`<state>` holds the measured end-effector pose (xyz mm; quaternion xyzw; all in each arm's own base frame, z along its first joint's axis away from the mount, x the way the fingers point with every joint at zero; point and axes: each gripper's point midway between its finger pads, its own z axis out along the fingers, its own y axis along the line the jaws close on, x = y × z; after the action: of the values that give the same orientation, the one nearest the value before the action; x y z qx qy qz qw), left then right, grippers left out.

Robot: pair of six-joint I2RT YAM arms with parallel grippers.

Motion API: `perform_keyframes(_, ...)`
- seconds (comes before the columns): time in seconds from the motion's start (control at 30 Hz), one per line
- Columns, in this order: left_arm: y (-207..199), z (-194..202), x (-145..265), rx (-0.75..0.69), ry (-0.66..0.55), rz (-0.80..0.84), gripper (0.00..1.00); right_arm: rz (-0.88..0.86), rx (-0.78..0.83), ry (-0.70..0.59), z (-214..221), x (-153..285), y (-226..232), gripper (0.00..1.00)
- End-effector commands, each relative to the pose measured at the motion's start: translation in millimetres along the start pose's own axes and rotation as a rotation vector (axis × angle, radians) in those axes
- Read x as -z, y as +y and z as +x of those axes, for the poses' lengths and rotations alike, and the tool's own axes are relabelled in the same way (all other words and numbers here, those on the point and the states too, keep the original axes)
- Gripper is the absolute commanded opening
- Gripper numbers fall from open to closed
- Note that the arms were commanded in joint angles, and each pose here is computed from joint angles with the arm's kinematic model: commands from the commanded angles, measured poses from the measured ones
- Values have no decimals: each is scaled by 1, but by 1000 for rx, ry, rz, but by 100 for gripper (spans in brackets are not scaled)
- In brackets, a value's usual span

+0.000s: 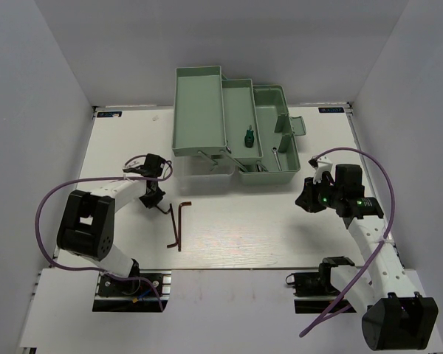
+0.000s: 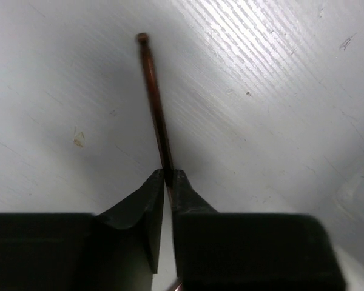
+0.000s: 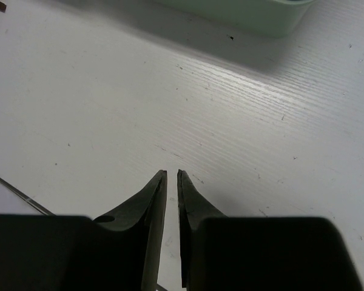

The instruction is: Sort the tools into containers

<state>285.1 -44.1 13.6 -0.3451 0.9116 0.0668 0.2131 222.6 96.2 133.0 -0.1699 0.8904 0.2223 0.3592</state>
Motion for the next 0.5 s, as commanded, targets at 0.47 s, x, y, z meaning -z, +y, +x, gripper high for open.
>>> perform_keyframes(0.47,1,0,28,-15,-25,95,0,-17,8,-33,-8,4,4,19)
